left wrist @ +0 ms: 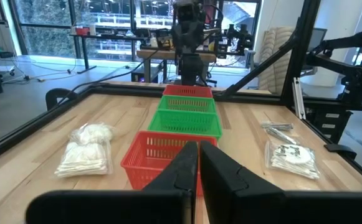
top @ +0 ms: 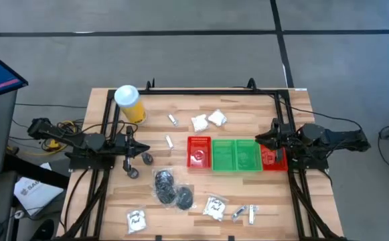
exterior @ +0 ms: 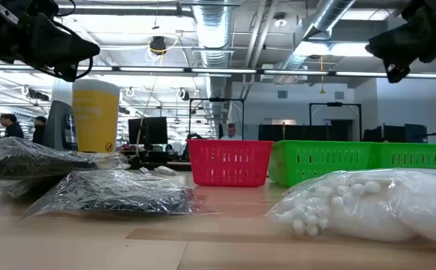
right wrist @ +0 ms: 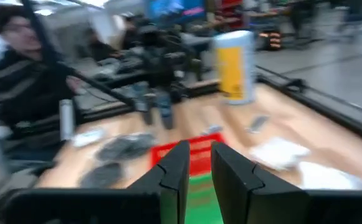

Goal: Pick & Place Travel size toiletries
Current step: Put the silver nail cutter into the right red bin

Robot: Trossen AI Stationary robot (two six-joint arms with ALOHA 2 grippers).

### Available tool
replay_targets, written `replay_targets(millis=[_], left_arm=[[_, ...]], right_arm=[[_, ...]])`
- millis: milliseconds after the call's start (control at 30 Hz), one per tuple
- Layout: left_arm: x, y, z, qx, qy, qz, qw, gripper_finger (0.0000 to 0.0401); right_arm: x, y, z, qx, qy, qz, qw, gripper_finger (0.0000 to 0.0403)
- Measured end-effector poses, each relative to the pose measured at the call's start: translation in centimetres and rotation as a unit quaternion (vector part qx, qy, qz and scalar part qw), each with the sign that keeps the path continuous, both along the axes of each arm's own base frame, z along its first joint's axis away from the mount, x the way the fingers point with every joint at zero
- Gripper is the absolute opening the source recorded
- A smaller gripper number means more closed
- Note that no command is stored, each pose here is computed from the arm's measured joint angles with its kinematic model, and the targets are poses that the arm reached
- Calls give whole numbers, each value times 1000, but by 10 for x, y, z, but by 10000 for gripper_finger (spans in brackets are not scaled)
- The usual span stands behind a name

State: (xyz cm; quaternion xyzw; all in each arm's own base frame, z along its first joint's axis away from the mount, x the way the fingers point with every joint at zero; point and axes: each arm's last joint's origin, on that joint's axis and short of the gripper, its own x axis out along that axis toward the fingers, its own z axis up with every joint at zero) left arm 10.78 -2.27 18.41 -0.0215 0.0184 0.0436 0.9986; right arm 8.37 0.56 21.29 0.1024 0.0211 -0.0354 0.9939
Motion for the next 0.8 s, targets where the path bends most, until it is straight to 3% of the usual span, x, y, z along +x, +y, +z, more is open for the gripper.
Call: replay_targets(millis=[233,567,800], left_arm=[[0,0,1,-2,-3,0,1000,12],[0,0,1,-2,-3,0,1000,12],[0,0,1,-2,-3,0,1000,12]], right_arm=[[13,14,-11,39,-2,131,991,59],[31,39,-32,82,124,205,967,59],[47,65,-37,76,124,247,958,59]])
